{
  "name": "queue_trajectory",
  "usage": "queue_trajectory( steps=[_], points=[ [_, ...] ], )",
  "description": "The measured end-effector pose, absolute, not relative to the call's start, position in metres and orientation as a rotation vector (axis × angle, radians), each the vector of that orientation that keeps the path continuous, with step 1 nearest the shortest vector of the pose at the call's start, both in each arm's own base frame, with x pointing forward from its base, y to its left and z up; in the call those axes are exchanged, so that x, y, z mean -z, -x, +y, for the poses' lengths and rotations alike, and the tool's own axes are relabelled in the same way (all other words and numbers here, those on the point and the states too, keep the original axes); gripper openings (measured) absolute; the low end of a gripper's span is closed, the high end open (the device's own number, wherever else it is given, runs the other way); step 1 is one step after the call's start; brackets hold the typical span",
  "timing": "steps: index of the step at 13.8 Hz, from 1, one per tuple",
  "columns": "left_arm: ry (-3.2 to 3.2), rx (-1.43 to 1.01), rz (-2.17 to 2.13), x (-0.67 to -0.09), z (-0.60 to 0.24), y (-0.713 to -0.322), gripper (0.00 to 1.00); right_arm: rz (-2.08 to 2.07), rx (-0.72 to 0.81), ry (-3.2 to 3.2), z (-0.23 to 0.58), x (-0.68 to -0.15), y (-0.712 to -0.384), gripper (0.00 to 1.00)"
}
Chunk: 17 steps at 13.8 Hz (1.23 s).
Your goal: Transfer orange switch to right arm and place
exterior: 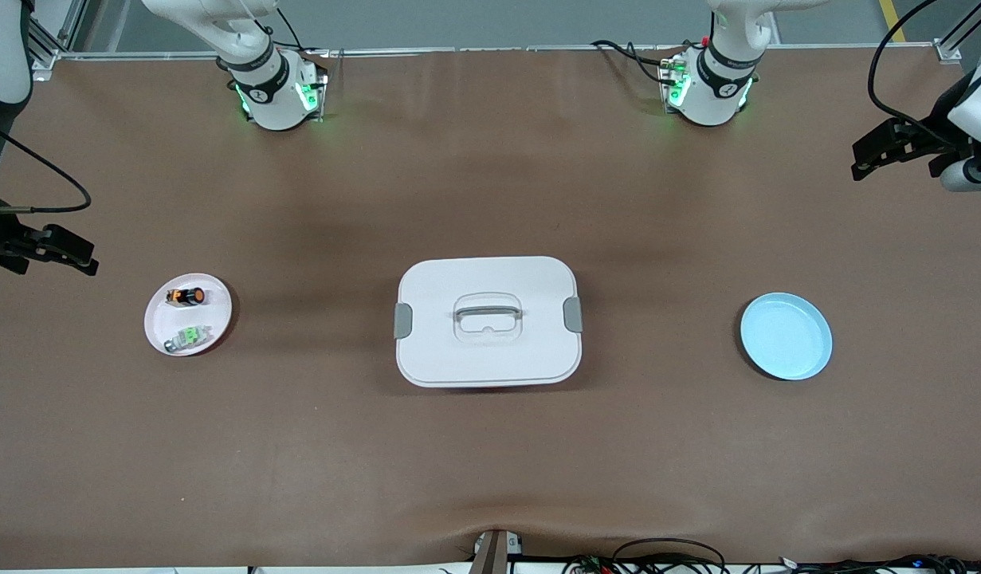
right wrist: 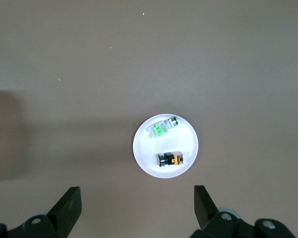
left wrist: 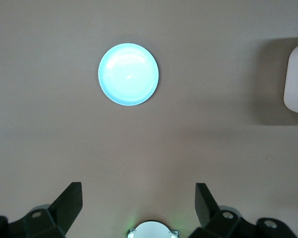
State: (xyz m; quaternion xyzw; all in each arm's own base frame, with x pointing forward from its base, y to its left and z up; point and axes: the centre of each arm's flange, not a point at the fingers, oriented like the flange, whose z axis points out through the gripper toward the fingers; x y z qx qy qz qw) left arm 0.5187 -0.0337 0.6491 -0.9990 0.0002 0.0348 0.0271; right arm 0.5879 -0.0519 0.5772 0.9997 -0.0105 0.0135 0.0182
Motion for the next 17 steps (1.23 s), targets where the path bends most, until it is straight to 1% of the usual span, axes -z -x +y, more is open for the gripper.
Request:
queue_trajectory(
  steps=[4, 7, 17],
  points=[
    [3.085, -0.108, 0.001, -0.649, -0.034, -0.519, 1.00, -0.031, -0.006, -3.111, -0.049, -0.608, -0.577, 1.00],
    [3.085, -0.108, 0.001, -0.649, -0.034, -0.519, 1.00, -0.028, -0.027, -3.112, -0.047, -0.623, -0.571, 1.00],
    [3.086, -0.104, 0.008, -0.650, -0.034, -0.519, 1.00, -0.025, -0.047, -3.113, -0.046, -0.633, -0.567, 1.00]
  ],
)
